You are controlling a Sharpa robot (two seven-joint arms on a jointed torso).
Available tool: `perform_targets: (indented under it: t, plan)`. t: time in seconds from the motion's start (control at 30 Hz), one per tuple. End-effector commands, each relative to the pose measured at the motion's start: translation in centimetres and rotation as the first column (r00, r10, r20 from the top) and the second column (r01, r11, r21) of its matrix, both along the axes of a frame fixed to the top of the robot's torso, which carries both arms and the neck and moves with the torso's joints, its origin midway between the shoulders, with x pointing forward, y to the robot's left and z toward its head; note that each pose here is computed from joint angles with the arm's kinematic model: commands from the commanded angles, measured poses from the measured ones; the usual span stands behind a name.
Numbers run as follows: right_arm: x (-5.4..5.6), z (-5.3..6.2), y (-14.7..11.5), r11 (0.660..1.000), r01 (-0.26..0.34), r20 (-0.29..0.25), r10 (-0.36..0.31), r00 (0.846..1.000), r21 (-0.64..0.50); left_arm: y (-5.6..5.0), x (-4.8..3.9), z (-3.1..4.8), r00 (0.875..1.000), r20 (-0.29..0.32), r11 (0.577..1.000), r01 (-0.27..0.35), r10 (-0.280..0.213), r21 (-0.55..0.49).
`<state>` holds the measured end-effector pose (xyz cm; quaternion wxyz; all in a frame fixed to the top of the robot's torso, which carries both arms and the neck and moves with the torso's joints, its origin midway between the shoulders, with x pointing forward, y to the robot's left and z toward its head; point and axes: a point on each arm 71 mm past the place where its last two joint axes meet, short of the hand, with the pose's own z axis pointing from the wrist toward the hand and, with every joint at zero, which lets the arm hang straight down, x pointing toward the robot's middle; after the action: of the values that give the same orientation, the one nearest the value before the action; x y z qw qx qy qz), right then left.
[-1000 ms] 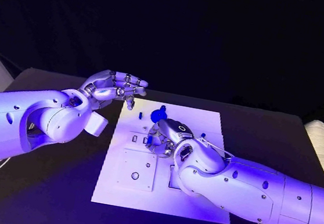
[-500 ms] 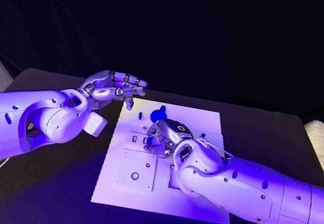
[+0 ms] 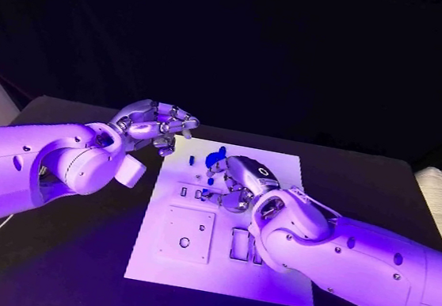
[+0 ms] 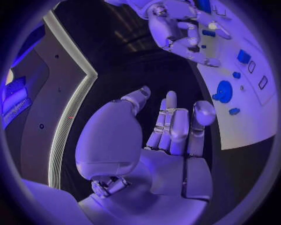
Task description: Assemble the parts on the task board
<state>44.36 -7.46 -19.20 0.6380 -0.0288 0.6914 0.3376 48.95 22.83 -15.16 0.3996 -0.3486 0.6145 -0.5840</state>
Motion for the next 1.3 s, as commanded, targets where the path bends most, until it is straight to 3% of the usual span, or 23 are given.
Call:
perform_targets:
  t: [0.03, 0.2, 0.37, 0.5, 0.7, 1.13, 1.3]
  plan:
    - [0.1, 1.9, -1.1, 0.989, -0.052, -0.009, 0.054, 0.999, 0.137, 0.0, 0.36, -0.99, 0.998, -0.056, 0.985, 0.038, -0.029, 0.166]
    - [0.7, 3.5, -4.0, 0.980, -0.020, -0.084, 0.037, 0.996, 0.200, -0.2, 0.76, -2.63, 0.979, -0.182, 0.920, 0.150, -0.088, 0.361]
    - [1.3, 5.0, -7.3, 0.973, 0.041, -0.116, -0.015, 0.993, 0.228, -0.5, 0.86, -3.82, 0.956, -0.279, 0.807, 0.237, -0.094, 0.541]
    - [1.6, 5.8, -9.4, 0.965, 0.085, -0.125, -0.055, 0.991, 0.248, -0.9, 1.25, -3.94, 0.948, -0.309, 0.717, 0.265, -0.072, 0.645]
    - [2.2, 6.5, -11.5, 0.952, 0.134, -0.110, -0.107, 0.988, 0.274, -2.4, 2.09, -3.96, 0.953, -0.298, 0.577, 0.268, -0.044, 0.772]
    - [3.0, 6.5, -12.8, 0.944, 0.181, -0.107, -0.157, 0.982, 0.277, -6.2, 3.49, -3.97, 0.945, -0.324, 0.435, 0.314, -0.053, 0.844]
    - [3.2, 6.4, -12.9, 0.944, 0.188, -0.112, -0.163, 0.980, 0.273, -7.0, 3.90, -3.89, 0.942, -0.332, 0.391, 0.326, -0.056, 0.860]
